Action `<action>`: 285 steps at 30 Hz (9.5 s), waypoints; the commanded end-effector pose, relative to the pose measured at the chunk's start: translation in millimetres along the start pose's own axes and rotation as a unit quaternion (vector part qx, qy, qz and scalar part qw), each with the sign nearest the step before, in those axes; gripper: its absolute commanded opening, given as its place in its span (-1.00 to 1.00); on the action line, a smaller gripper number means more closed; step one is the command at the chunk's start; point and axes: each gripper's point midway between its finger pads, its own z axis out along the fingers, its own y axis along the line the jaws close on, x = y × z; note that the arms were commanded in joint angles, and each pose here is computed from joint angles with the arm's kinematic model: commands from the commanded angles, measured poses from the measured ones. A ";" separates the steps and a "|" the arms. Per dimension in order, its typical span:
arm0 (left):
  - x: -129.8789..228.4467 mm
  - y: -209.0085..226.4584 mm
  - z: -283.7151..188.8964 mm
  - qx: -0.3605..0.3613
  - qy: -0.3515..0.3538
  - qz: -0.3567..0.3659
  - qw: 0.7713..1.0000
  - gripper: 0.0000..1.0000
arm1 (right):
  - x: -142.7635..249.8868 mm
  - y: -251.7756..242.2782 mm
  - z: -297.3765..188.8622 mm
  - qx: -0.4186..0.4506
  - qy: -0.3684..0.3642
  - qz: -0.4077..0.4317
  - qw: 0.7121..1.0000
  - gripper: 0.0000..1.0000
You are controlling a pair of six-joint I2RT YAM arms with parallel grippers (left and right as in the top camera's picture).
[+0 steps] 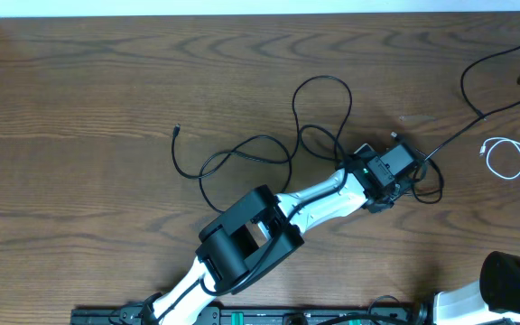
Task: Untangle cables
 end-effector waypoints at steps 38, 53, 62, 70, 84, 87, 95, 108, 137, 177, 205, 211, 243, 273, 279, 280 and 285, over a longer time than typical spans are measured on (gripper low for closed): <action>-310.9 169.1 -253.4 -0.232 -0.166 -0.032 0.958 -0.85 | -40.9 -41.8 -6.2 0.126 -0.100 0.070 0.985 -0.98; -322.0 179.6 -315.0 -0.228 -0.216 -0.049 0.948 -0.85 | -94.0 -47.5 -12.3 0.061 -0.197 0.166 0.964 -0.98; -251.0 118.7 -269.2 -0.132 -0.062 0.102 0.984 -0.85 | 15.6 65.4 3.7 -0.189 0.057 -0.032 0.980 -0.97; -237.8 119.3 -264.5 -0.151 -0.050 0.126 0.979 -0.85 | 87.3 40.7 57.5 -0.066 0.211 -0.073 0.972 -0.98; -237.3 128.1 -267.3 -0.172 -0.051 0.122 0.976 -0.85 | 202.9 -13.6 143.5 0.073 0.369 -0.059 0.925 -0.98; -236.3 129.3 -267.6 -0.175 -0.048 0.121 0.976 -0.85 | 232.2 -22.3 156.2 0.082 0.398 -0.056 0.912 -0.96; -234.9 130.9 -267.9 -0.177 -0.046 0.119 0.976 -0.85 | 241.0 -13.1 196.7 0.061 0.355 -0.026 0.933 -0.98; -231.9 134.3 -268.8 -0.184 -0.039 0.116 0.975 -0.85 | 83.0 60.0 218.9 -0.105 0.086 -0.002 0.991 -0.98; -228.5 138.2 -269.8 -0.191 -0.032 0.113 0.975 -0.85 | 222.3 12.3 149.0 -0.006 0.401 -0.004 0.916 0.99; -231.9 153.2 -277.0 -0.233 -0.044 0.114 0.965 -0.85 | 320.1 110.7 217.2 -0.014 0.260 -0.189 0.947 0.24; -229.4 155.8 -277.9 -0.238 -0.038 0.111 0.964 -0.85 | 247.1 96.5 211.7 0.020 0.208 -0.127 0.970 -0.98; -227.5 157.8 -278.6 -0.242 -0.034 0.110 0.964 -0.85 | 98.6 38.9 177.0 0.093 0.085 -0.041 0.991 -0.98; -225.1 160.3 -279.7 -0.246 -0.029 0.107 0.963 -0.85 | 151.2 -2.3 172.2 -0.082 0.268 -0.024 0.960 -0.12; -223.9 161.5 -280.2 -0.249 -0.027 0.106 0.962 -0.85 | 250.8 -46.6 259.1 0.051 0.254 -0.124 0.958 -0.98; -223.8 161.7 -280.2 -0.249 -0.027 0.106 0.962 -0.85 | 145.4 -35.1 235.4 0.054 0.165 -0.111 0.979 -0.98; -223.3 162.2 -280.5 -0.250 -0.025 0.106 0.962 -0.85 | 124.1 -37.9 228.9 0.064 0.142 -0.107 0.982 -0.98; -220.6 164.8 -281.6 -0.255 -0.020 0.103 0.961 -0.85 | 51.7 -73.7 208.9 0.118 0.051 -0.064 0.990 -0.98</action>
